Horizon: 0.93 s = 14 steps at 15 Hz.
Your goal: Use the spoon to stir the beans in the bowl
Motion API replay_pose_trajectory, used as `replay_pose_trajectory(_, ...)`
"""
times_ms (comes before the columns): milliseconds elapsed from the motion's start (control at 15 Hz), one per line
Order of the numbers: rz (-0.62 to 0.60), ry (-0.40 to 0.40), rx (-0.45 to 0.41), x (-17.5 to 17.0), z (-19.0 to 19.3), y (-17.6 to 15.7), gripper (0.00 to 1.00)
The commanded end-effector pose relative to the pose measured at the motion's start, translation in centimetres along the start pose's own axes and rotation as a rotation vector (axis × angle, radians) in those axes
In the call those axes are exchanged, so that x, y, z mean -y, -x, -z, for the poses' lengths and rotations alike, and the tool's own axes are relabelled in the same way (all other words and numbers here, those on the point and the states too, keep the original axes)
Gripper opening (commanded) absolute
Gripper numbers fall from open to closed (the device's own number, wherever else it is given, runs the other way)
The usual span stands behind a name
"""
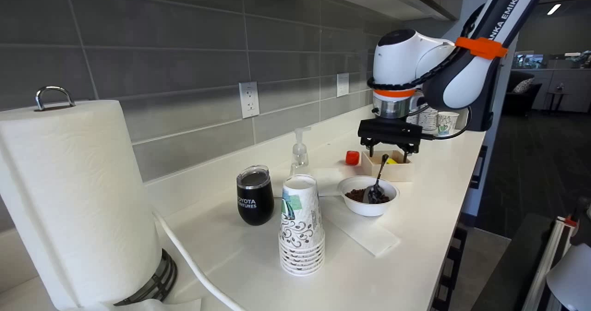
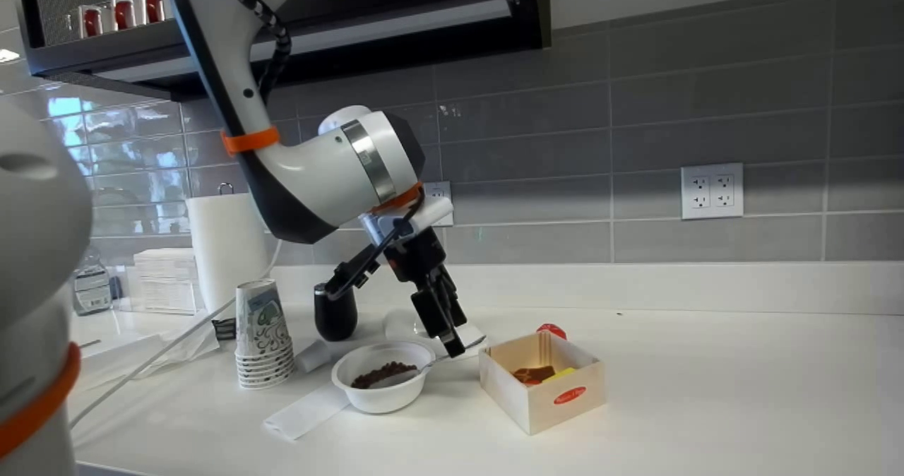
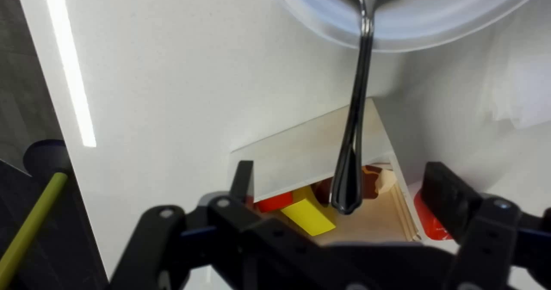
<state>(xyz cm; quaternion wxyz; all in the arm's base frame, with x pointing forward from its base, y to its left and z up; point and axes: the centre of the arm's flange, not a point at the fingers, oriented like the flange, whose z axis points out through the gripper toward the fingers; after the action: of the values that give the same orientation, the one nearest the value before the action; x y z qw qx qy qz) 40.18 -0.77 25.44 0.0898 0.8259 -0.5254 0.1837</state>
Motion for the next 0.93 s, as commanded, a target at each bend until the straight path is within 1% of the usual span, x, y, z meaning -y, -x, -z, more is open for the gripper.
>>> replay_pose_trajectory(0, 0.058, -0.005, 0.071, 0.6, 3.4, -0.4, 1.00)
replay_pose_trajectory(333, 0.161, -0.011, 0.142, 1.2, 6.5, -0.4, 1.00)
replay_pose_trajectory(600, 0.253, 0.028, 0.196, 0.8, 8.4, -0.9, 1.00)
replay_pose_trajectory(867, 0.332, 0.066, 0.249, 0.2, 9.5, -1.4, 1.00)
